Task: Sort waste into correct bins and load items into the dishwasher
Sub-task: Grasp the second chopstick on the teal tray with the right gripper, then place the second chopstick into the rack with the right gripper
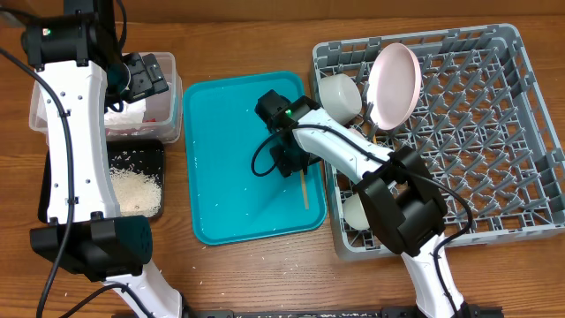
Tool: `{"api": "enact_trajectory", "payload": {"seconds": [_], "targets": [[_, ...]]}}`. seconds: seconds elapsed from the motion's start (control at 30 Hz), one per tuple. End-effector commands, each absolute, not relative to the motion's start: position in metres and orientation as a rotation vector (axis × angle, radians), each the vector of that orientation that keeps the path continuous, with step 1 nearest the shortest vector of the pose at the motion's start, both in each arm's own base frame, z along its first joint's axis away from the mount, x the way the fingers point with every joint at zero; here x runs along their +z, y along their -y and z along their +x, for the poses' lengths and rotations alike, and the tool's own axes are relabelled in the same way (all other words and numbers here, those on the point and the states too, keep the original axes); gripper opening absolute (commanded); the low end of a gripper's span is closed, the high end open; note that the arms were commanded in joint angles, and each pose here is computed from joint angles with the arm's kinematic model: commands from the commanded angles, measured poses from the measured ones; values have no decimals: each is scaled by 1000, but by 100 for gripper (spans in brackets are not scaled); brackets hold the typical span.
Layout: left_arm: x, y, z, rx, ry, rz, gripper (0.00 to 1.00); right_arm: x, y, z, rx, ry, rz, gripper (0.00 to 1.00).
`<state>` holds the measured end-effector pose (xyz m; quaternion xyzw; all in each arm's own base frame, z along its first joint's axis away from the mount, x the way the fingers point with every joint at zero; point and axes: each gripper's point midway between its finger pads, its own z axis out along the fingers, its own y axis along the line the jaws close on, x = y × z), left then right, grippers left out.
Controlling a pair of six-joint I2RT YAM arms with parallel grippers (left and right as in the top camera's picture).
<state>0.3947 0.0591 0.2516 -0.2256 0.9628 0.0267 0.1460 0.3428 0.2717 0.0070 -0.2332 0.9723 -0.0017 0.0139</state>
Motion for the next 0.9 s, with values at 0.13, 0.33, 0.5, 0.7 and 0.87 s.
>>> {"api": "enact_trajectory", "payload": {"seconds": [0.13,0.33,0.5,0.7,0.87], "targets": [[265,-56,394,68,-2739,-612,100,-7,-280,323,91,-3097,-790,47],[265,-56,394,68,-2739,-612,100,-7,-281,324,92,-3095,-786,4],[265,-56,394,68,-2739,-612,100,29,-289,331,136,-3058,-782,4],[265,-56,394,68,-2739,-612,100,152,-295,348,213,-2878,-736,4],[265,-56,394,68,-2739,-612,100,228,-244,351,97,-2817,-516,4]]}}
